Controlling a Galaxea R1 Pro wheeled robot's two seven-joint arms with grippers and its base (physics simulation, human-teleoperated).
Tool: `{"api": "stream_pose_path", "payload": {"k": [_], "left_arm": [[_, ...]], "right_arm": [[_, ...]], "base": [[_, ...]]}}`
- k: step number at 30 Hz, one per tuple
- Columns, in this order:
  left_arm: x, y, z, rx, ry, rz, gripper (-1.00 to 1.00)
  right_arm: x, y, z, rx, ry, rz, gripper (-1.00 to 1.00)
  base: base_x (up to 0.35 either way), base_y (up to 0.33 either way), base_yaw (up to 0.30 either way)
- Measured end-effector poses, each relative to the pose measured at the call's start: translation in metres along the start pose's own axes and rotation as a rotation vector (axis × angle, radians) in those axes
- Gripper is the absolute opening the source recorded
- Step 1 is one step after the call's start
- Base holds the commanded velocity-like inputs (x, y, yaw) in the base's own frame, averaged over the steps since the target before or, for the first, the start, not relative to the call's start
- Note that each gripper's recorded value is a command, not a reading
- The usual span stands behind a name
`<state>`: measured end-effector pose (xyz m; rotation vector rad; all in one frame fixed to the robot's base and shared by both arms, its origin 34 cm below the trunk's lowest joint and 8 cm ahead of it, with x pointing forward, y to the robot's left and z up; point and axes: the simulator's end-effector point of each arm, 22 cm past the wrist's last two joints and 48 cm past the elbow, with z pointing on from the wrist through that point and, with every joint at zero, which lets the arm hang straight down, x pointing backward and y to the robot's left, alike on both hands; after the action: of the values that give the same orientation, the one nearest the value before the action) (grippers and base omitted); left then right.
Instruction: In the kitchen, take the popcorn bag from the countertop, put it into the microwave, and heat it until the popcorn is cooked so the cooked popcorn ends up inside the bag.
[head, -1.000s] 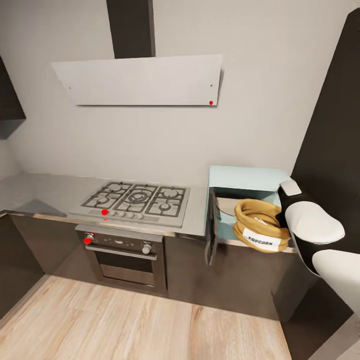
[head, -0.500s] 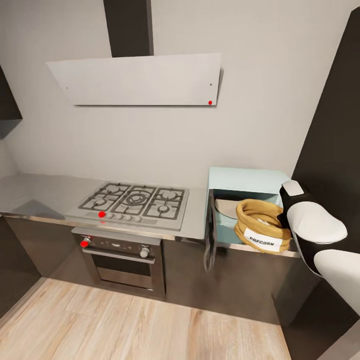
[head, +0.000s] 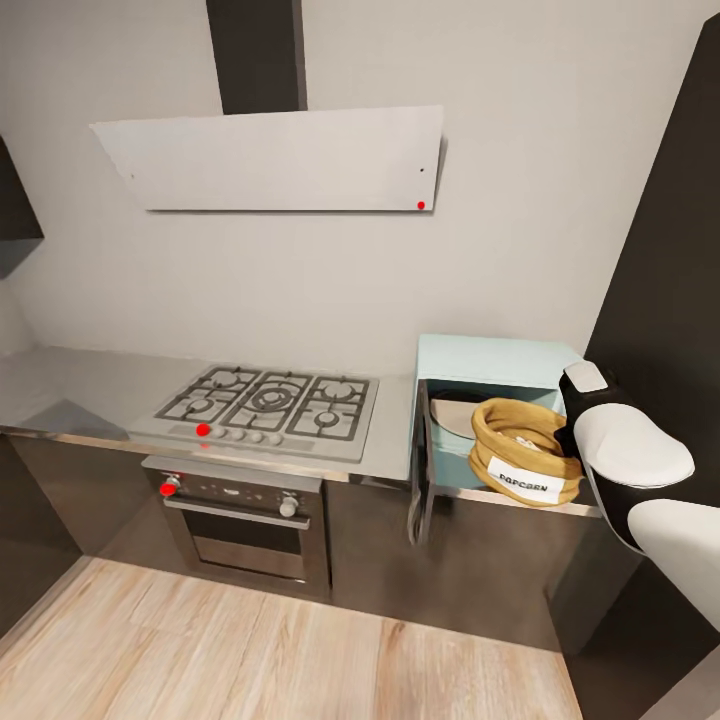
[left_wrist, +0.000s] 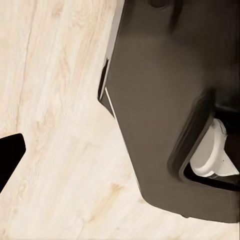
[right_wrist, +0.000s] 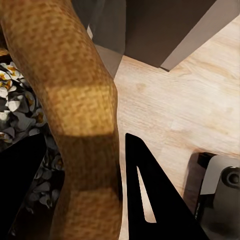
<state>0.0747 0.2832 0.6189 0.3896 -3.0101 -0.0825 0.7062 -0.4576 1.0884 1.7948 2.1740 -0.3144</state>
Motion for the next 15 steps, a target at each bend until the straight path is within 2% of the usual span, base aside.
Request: {"api": "stream_pose_path", "payload": {"k": [4, 15], "left_arm": [[-0.002, -0.021, 0.001, 0.025, -0.005, -0.001, 1.00], [-0.008, -0.024, 0.008, 0.029, -0.009, -0.001, 1.00]], "right_arm": [[0.001, 0.001, 0.001, 0.000, 0.001, -0.002, -1.00], [0.003, 0.006, 0.008, -0.003, 0.002, -0.003, -1.00]], "base": [[0.000, 0.000, 0.000], [0.000, 0.000, 0.000]]}}
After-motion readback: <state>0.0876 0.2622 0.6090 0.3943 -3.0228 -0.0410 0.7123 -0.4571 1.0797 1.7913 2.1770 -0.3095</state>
